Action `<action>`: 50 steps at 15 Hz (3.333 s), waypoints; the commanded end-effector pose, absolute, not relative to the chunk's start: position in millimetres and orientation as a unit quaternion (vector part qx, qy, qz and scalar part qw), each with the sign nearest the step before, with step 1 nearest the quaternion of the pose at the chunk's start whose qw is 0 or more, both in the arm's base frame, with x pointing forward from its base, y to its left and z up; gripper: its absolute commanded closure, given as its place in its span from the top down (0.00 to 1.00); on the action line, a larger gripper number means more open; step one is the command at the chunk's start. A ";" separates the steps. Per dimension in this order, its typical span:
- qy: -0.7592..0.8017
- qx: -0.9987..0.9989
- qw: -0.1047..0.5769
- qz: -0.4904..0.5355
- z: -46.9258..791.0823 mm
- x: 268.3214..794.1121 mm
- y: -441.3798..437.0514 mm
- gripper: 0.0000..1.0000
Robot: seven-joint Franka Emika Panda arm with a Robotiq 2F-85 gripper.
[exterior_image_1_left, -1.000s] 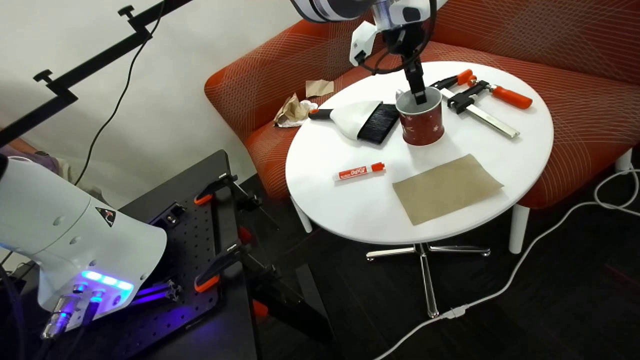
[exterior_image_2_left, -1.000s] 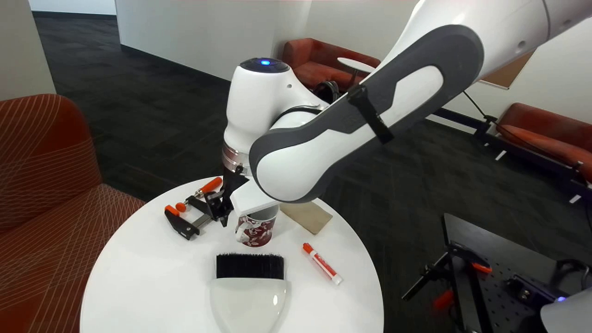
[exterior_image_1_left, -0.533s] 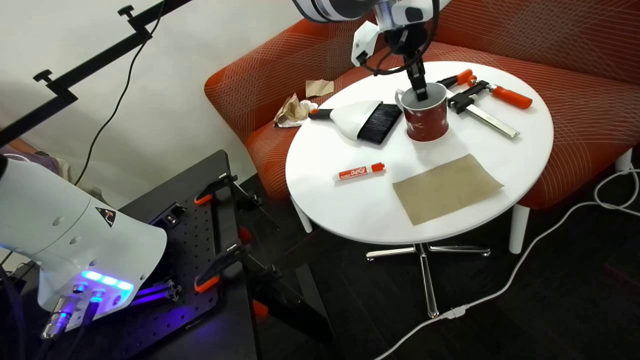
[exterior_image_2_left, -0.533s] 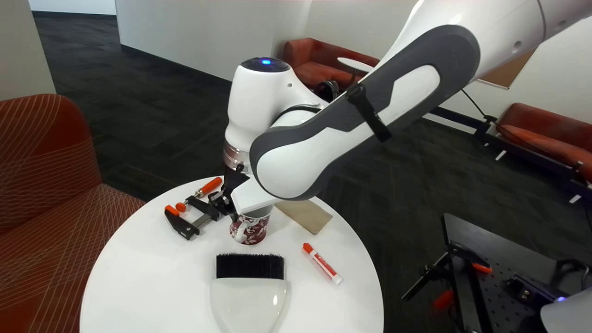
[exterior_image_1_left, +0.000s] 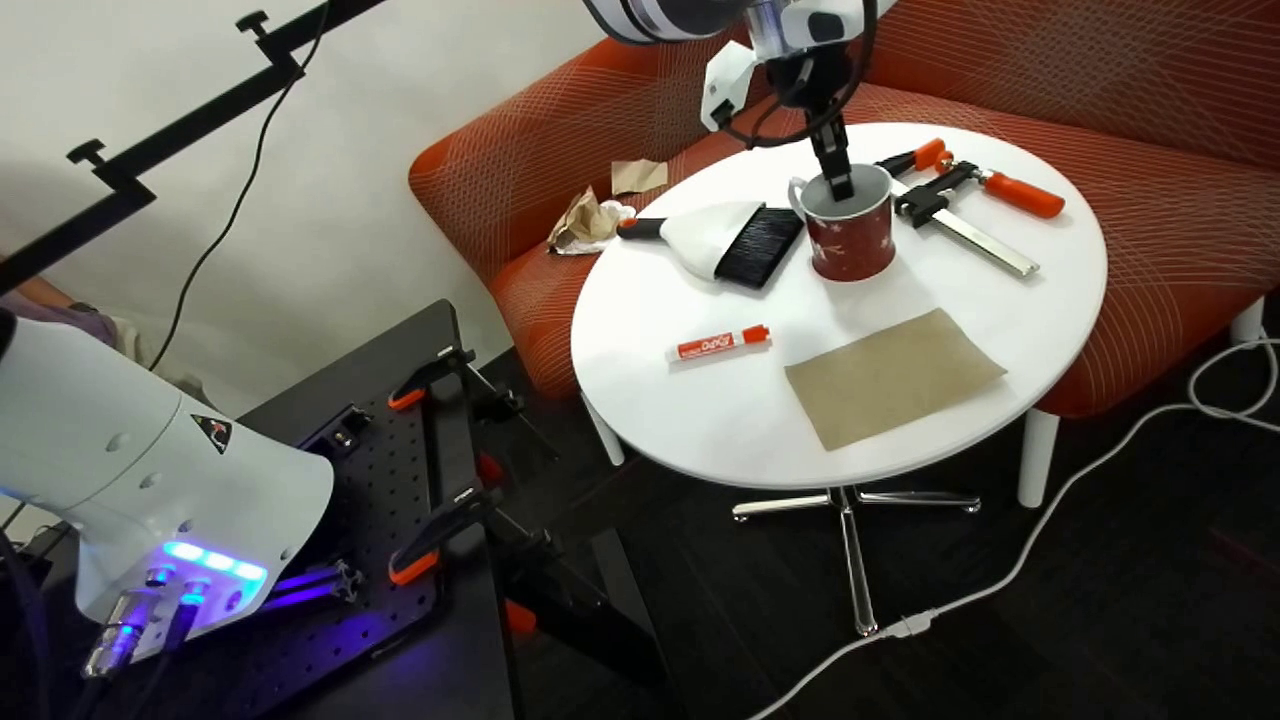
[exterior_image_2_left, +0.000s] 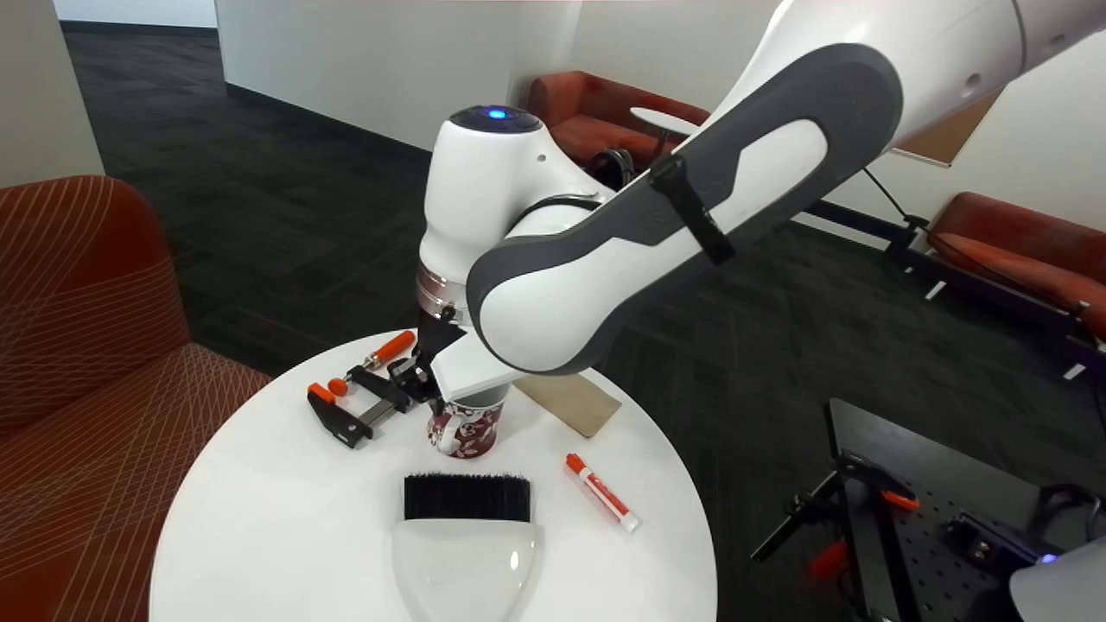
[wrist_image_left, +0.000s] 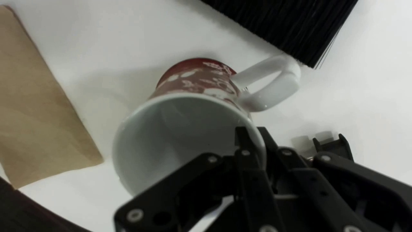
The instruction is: Place the red marker inside the maroon mug, take the marker out of the mug then move the mug to the left
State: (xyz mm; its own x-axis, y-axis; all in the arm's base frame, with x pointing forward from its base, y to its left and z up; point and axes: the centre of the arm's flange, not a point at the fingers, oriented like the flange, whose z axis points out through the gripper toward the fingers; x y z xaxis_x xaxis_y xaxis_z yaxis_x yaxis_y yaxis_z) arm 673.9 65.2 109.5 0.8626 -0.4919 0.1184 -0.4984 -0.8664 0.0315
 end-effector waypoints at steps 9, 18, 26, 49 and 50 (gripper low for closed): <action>-0.223 0.972 0.027 0.060 196.4 591.2 64.2 0.02; -0.141 0.989 0.007 0.034 209.4 485.7 90.1 0.02; -0.024 1.000 -0.009 -0.011 190.2 430.0 135.0 0.02; 0.061 0.998 0.011 0.006 128.4 467.4 162.3 0.02; 0.064 0.998 0.013 0.006 127.0 469.0 163.3 0.02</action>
State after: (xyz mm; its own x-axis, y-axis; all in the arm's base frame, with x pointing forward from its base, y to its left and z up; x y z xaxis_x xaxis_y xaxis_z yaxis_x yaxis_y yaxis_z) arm 459.5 155.9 129.0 0.9929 0.1170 -0.0211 0.1171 -0.9931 0.0070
